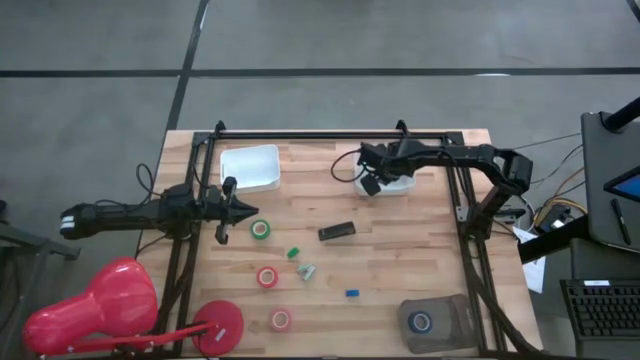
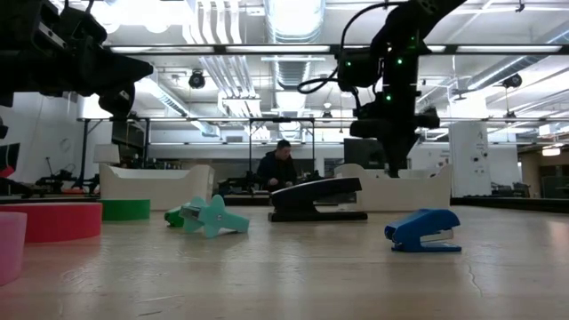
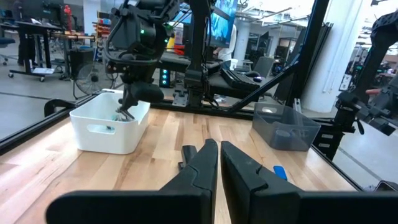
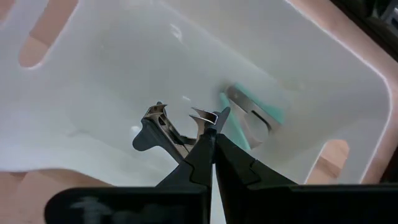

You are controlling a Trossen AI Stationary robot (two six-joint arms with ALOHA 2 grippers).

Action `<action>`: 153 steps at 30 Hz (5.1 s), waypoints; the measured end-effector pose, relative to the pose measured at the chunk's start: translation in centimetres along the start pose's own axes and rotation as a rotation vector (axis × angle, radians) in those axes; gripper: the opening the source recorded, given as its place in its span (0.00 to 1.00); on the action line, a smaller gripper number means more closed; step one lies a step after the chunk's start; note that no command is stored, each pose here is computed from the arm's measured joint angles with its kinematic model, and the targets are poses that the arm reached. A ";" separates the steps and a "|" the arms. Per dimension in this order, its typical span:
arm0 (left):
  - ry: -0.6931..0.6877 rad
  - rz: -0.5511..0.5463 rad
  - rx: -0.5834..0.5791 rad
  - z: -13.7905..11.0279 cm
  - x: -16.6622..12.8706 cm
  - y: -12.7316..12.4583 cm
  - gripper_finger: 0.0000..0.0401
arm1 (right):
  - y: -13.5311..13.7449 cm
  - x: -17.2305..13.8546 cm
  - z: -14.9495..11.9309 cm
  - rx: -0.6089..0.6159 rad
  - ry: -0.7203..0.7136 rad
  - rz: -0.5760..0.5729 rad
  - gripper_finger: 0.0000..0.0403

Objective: Pick and place Stapler, Stapler remover, tape
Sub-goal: Put the black staple remover into the right white bin, then put the green staple remover into the right white bin

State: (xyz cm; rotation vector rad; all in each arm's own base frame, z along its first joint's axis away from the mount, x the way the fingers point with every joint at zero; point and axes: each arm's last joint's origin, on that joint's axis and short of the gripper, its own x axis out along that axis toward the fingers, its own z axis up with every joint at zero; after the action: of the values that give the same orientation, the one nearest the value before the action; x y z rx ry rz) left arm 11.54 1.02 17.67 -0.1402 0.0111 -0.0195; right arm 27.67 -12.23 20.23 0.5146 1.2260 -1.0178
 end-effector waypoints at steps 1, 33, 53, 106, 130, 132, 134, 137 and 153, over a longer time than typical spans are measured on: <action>0.000 0.000 0.000 0.0 0.0 0.0 0.06 | 0.0 0.1 -0.1 -0.006 0.000 0.000 0.02; 0.000 0.000 0.000 0.0 0.0 0.0 0.06 | 0.3 -0.1 0.3 -0.026 -0.032 0.019 0.22; 0.000 0.000 0.000 0.0 0.0 0.0 0.06 | 10.6 -8.0 -2.4 -0.404 -0.444 0.449 0.22; 0.022 0.003 -0.003 -0.2 0.0 0.0 0.06 | 26.9 -3.4 -14.3 -1.075 -0.466 0.689 0.20; 0.027 0.004 -0.004 -0.3 0.0 0.0 0.06 | 26.8 -3.1 -14.4 -1.066 -0.450 0.703 0.04; 0.027 0.004 -0.004 -0.3 0.0 0.0 0.06 | 26.8 -3.1 -14.5 -1.061 -0.446 0.703 0.02; 0.027 0.004 -0.004 -0.3 0.0 0.0 0.06 | 26.8 -3.1 -14.5 -1.061 -0.445 0.702 0.02; 0.028 0.004 -0.004 -0.3 0.0 0.0 0.06 | 26.6 -3.2 -14.4 -1.050 -0.435 0.694 0.02; 0.036 0.005 -0.005 -0.4 0.0 0.1 0.06 | 24.0 -7.1 -13.2 -0.997 -0.456 0.618 0.02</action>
State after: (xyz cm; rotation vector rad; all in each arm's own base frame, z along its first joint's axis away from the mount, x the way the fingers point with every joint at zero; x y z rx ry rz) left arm 11.58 1.02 17.31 -0.1452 0.0474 -0.0171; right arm 41.27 12.55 18.36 -0.1382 0.9149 0.0688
